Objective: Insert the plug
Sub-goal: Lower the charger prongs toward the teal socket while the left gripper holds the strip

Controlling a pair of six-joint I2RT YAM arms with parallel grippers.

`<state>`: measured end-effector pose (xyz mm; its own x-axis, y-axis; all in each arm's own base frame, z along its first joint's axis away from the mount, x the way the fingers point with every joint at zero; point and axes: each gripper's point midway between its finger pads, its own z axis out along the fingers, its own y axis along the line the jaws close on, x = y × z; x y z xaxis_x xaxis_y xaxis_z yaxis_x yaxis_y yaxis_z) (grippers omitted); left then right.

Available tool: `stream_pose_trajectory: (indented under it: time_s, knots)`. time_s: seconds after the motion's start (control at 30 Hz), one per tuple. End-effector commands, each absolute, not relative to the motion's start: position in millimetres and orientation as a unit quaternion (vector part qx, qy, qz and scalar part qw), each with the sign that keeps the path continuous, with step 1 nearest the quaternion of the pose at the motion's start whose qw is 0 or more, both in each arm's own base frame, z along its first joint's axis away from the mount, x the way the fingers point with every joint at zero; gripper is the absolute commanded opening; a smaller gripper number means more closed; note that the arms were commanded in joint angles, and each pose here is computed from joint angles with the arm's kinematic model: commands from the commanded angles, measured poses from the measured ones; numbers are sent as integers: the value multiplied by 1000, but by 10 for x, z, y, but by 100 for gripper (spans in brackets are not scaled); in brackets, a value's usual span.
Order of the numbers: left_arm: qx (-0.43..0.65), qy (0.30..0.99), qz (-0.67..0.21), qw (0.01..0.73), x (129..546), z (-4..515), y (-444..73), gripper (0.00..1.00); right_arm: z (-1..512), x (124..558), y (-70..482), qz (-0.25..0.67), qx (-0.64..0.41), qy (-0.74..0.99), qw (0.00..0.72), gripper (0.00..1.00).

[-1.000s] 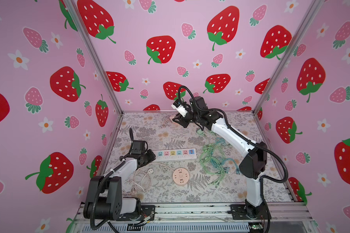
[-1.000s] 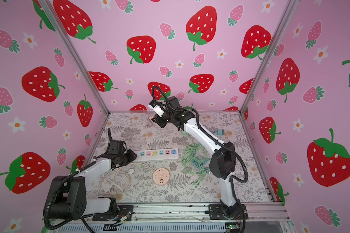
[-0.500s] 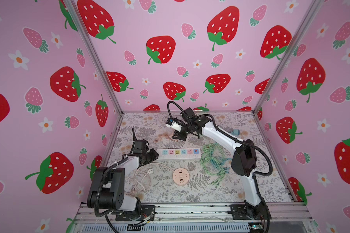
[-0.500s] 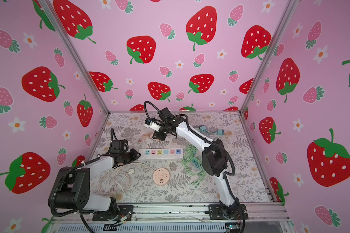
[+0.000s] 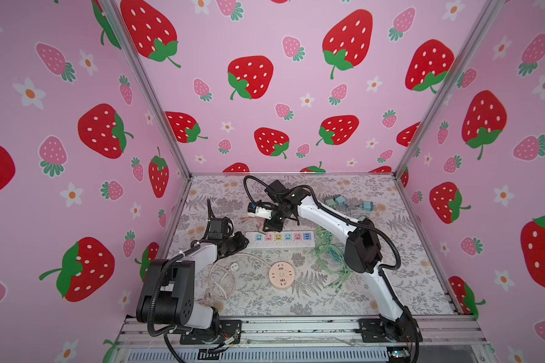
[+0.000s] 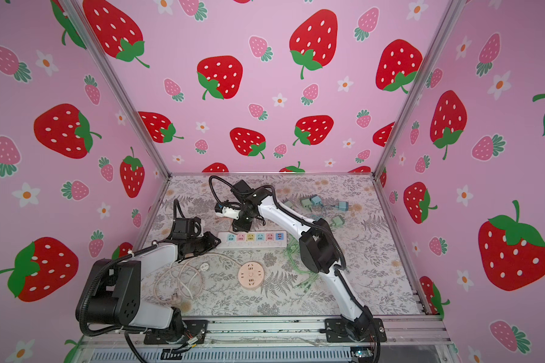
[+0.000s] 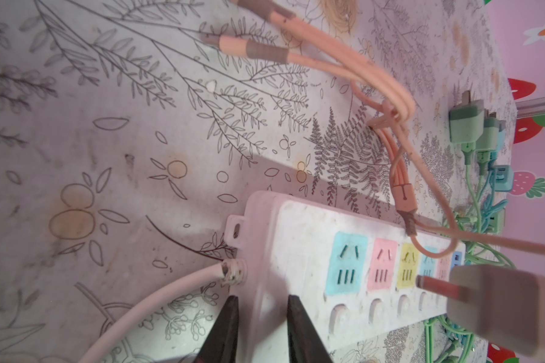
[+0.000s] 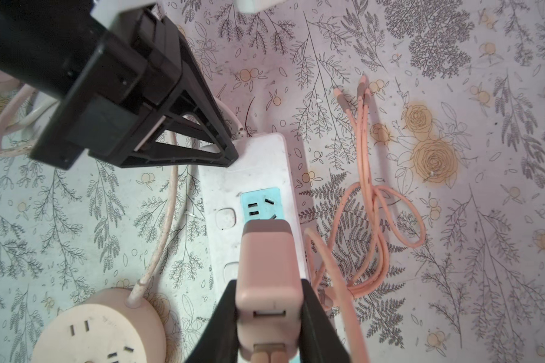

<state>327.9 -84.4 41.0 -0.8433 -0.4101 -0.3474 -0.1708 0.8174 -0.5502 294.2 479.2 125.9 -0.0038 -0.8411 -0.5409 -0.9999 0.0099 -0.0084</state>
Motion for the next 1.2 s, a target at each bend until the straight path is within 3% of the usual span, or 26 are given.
stream_pose_trajectory:
  time_s: [0.0, 0.5, 1.17]
  knots:
    - [-141, 922, -277, 229, 3266, 457, -936, 29, 1213, 2876, 4788, 183, -694, 671, 189, 12]
    - [-135, 919, -290, 232, 3265, 477, -975, 27, 1029, 2845, 4840, 120, -730, 649, 178, 12]
    - [-133, 916, -297, 235, 3267, 440, -996, 24, 920, 2749, 4885, 110, -752, 628, 170, 12]
